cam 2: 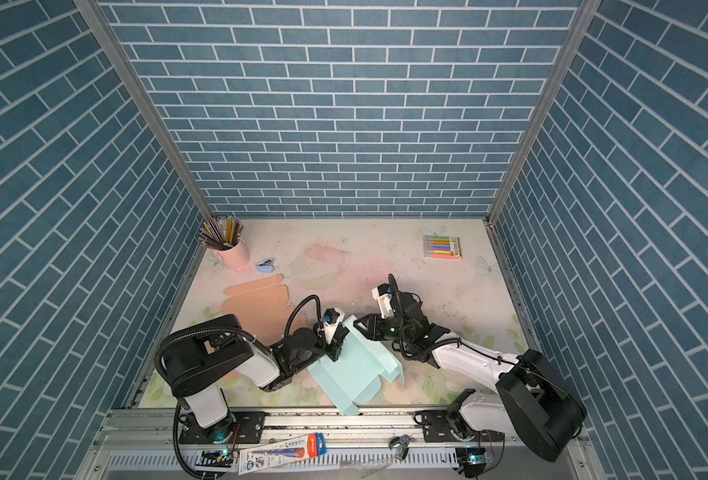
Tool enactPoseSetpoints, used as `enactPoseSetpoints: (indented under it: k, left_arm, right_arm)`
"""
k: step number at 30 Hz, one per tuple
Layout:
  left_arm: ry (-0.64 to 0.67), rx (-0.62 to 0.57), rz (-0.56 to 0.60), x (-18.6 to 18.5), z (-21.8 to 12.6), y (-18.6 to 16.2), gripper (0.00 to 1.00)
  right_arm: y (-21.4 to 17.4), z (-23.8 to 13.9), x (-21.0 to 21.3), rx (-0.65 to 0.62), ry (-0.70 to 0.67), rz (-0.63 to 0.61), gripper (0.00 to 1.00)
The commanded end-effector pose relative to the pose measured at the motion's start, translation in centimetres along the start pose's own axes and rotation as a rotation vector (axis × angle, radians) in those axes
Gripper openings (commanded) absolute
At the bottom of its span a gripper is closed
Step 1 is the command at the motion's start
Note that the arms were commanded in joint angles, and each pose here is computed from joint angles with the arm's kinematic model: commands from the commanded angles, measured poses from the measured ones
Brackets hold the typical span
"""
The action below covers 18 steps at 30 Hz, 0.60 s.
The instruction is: Fold the paper box
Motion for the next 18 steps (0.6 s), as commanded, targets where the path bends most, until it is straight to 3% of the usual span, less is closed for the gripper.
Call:
enactPoseSetpoints:
  k: [1,5,18]
  left_arm:
    - [0.045,-0.027,-0.009,0.6,0.6,0.7,0.08]
    - [0.042,-0.029,-0.002,0.3,0.6,0.8,0.13]
    - [0.018,-0.074,-0.023,-0.2,0.3,2.4,0.12]
  right_arm:
    - [-2.6,-0.1,0.7,0.111,0.054,0.082,0.34]
    - [-3.0,0.3,-0.3,0.12,0.013,0.089,0.34]
    - [-3.1,0.3,-0.4,0.111,0.023,0.123,0.33]
Point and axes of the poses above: each gripper's point midway between its finger pads, its own z axis out along the fingers, its own x axis along the line the jaws close on, y = z × x, the point moved 2 cm from there along -z, back along the fingers, and after that the axes turned 6 degrees about -z, right-handed, at the moved point
